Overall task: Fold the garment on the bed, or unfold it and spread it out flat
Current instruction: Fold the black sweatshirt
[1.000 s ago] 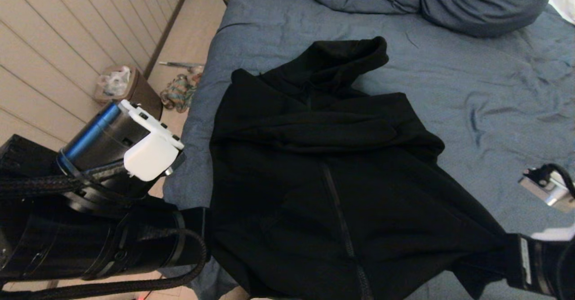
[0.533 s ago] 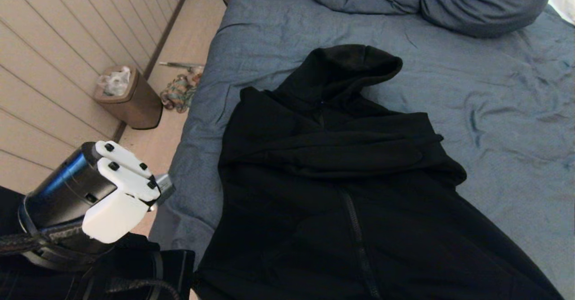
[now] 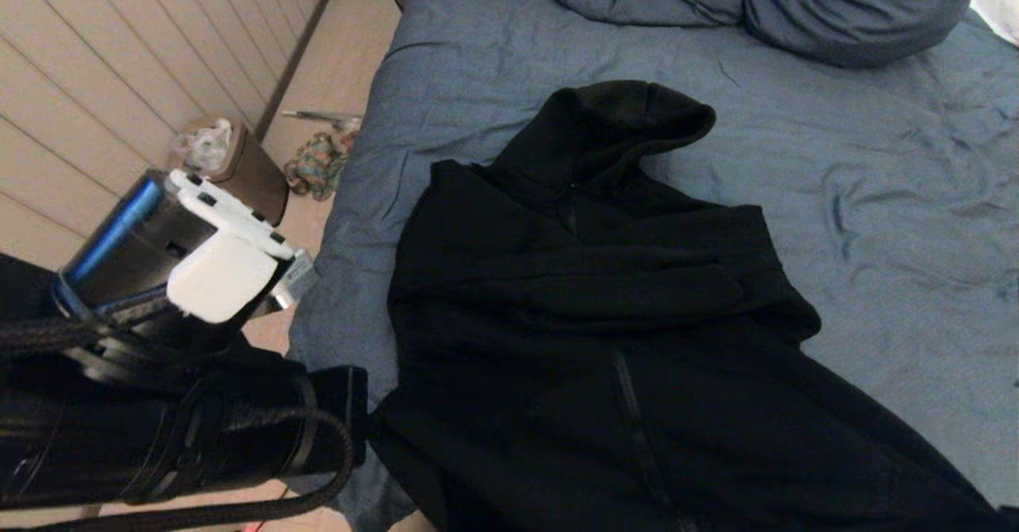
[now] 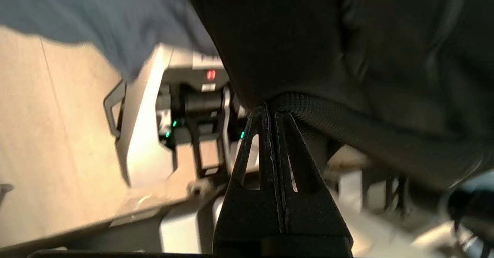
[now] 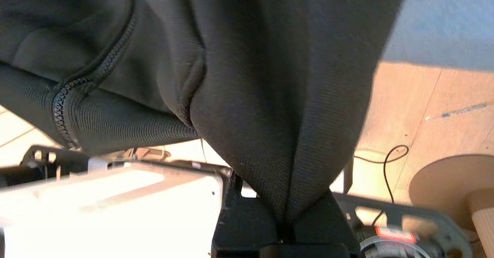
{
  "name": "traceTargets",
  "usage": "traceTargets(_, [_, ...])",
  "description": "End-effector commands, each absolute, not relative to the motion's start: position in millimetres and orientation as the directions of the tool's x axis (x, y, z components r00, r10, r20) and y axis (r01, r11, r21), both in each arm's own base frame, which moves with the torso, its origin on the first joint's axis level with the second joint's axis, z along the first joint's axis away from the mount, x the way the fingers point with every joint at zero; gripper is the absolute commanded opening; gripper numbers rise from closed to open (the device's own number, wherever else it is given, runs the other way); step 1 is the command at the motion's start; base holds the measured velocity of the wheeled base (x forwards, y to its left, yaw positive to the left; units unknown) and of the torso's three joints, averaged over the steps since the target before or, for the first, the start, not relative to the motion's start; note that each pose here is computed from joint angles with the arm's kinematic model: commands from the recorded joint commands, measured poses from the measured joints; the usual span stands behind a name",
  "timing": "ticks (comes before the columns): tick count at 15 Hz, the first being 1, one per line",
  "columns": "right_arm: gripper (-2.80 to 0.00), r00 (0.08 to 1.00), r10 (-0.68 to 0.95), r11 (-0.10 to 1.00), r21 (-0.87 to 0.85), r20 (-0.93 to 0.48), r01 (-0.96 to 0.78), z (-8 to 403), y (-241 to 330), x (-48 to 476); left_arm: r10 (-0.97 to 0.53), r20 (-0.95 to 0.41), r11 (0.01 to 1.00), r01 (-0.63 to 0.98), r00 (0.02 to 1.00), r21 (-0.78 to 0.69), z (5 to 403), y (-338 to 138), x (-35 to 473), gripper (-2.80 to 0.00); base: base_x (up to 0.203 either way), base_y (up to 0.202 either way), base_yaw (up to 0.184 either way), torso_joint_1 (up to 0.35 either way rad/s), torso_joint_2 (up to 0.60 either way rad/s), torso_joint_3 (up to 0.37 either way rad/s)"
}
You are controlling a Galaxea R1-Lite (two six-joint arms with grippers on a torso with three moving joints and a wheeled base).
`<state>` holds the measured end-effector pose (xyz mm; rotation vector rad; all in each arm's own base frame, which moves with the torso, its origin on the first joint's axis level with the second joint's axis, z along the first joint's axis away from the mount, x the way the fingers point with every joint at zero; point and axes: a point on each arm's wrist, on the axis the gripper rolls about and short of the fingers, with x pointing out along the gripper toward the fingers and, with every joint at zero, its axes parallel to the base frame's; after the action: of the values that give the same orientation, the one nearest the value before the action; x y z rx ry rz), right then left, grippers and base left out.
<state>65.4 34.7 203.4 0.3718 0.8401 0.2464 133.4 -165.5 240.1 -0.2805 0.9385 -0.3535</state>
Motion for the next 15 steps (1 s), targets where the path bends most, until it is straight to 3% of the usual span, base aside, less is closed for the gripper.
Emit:
traceTargets(1, [-2.8, 0.605, 0.328, 0.921, 0.388, -0.725, -0.034, 199, 44, 85, -0.385, -0.74, 0.917, 0.133, 0.552, -0.377, 240, -175, 153, -2.8, 0.0, 0.0, 0.0, 0.0, 0.0, 0.0])
traceTargets(10, [-2.8, 0.724, 0.138, 0.9, 0.391, -0.676, 0.193, 200, 38, 236, -0.395, -0.631, 0.873, 0.059, 0.668, -0.484, 280, -200, 296, -2.8, 0.0, 0.0, 0.0, 0.0, 0.0, 0.0])
traceTargets(15, [-2.8, 0.726, 0.062, 0.874, 0.388, -0.685, 0.292, 194, 14, 285, -0.373, -0.64, 0.886, 0.052, 0.671, -0.461, 244, -204, 356, -2.8, 0.0, 0.0, 0.0, 0.0, 0.0, 0.0])
